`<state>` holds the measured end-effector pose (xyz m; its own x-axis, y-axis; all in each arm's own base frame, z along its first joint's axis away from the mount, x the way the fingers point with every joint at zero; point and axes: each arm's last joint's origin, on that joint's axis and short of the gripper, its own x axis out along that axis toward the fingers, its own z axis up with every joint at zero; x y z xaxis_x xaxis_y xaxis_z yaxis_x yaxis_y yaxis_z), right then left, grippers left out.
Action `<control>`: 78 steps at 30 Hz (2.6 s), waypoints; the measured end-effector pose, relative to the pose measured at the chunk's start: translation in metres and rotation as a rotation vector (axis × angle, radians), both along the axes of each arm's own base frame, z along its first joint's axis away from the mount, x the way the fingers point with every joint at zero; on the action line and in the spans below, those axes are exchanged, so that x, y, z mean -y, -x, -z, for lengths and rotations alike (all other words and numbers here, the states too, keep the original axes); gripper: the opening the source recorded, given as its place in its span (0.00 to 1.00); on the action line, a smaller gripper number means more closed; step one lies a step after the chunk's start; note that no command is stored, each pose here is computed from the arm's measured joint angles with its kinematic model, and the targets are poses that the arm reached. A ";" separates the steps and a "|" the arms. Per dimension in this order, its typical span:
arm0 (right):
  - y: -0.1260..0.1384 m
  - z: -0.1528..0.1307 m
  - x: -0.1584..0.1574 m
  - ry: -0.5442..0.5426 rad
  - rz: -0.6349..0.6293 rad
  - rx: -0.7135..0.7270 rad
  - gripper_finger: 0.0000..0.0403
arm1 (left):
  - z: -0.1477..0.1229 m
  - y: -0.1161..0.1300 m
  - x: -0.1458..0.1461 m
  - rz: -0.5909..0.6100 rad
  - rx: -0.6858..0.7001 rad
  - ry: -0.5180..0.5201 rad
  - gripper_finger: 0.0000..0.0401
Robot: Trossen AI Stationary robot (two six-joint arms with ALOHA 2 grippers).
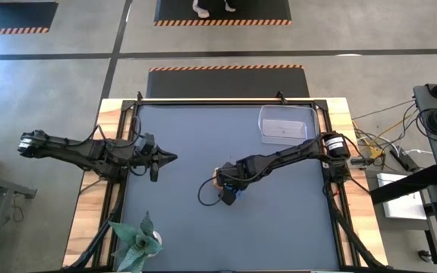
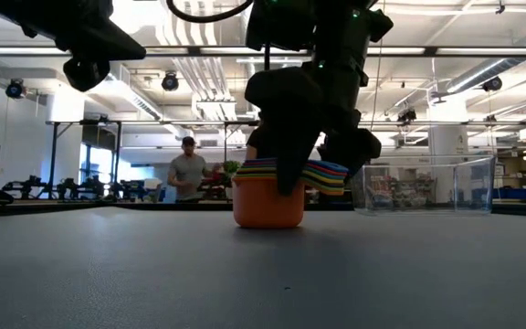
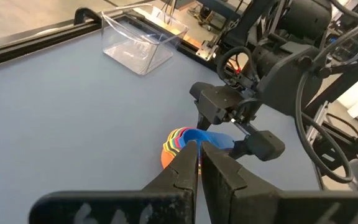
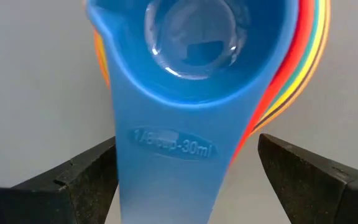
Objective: Nest measuring cups in basket
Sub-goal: Put the nested measuring cups into the transparent bin
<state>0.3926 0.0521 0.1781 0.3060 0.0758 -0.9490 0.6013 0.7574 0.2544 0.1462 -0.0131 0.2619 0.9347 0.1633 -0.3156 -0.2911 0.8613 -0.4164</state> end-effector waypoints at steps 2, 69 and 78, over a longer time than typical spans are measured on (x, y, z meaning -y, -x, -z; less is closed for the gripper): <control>0.000 0.000 0.000 0.000 0.004 -0.002 0.88 | 0.001 -0.001 0.000 0.000 -0.004 -0.001 0.00; -0.007 -0.022 0.010 0.032 -0.043 0.018 0.19 | 0.005 -0.006 -0.006 -0.034 -0.040 -0.030 0.00; -0.006 -0.030 0.025 0.008 -0.034 0.040 0.12 | 0.005 -0.006 -0.006 -0.031 -0.043 -0.040 0.00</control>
<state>0.3985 0.0276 0.2085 0.3408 0.0797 -0.9367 0.5646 0.7794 0.2717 0.1526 -0.0075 0.2571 0.9147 0.2048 -0.3485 -0.3345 0.8674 -0.3683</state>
